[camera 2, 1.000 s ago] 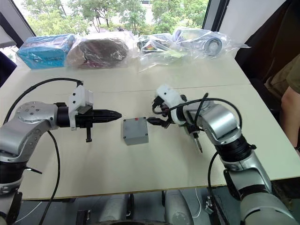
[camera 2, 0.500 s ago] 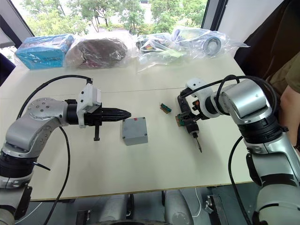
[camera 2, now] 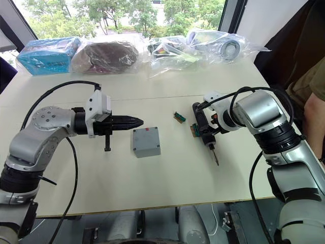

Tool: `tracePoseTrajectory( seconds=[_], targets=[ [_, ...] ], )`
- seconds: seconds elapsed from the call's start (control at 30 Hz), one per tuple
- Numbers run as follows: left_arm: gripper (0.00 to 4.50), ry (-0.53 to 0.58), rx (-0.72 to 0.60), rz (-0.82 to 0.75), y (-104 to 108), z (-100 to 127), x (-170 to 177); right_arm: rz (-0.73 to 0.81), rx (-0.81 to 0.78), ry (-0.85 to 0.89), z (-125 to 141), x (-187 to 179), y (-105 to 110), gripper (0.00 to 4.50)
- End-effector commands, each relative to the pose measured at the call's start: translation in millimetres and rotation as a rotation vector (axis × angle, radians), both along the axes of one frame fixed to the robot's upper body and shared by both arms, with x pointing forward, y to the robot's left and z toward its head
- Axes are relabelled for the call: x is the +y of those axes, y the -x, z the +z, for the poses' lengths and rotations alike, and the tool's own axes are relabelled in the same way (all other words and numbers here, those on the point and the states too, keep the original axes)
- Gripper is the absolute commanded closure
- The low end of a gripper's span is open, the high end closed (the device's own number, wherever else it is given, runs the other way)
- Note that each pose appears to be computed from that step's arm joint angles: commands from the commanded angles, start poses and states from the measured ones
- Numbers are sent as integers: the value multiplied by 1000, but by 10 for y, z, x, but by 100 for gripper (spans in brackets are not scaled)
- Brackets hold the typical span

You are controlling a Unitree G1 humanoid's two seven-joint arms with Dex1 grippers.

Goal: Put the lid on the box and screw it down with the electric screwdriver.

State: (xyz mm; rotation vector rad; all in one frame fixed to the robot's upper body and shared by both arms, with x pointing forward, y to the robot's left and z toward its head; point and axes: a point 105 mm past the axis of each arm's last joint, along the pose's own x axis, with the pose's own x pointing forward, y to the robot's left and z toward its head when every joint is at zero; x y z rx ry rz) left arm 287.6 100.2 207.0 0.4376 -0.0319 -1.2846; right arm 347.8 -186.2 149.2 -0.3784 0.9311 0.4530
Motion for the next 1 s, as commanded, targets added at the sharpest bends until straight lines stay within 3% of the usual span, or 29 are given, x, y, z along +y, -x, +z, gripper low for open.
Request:
tracePoseTrajectory(
  seconds=[0.03, 0.47, 0.9, 1.0],
  targets=[
    [450, 9, -45, -13, 31, 72, -42, -42, -31, 61, 22, -200, -60, 40],
    [450, 20, -45, 1, 16, 61, -44, -49, -45, 115, 126, -394, -127, 40],
    [450, 28, -54, 9, -14, 71, -51, -138, 113, 58, -145, -312, -102, 40],
    [450, 28, -56, 12, -16, 65, -50, -146, 129, 78, -198, -343, -127, 103]
  ],
)
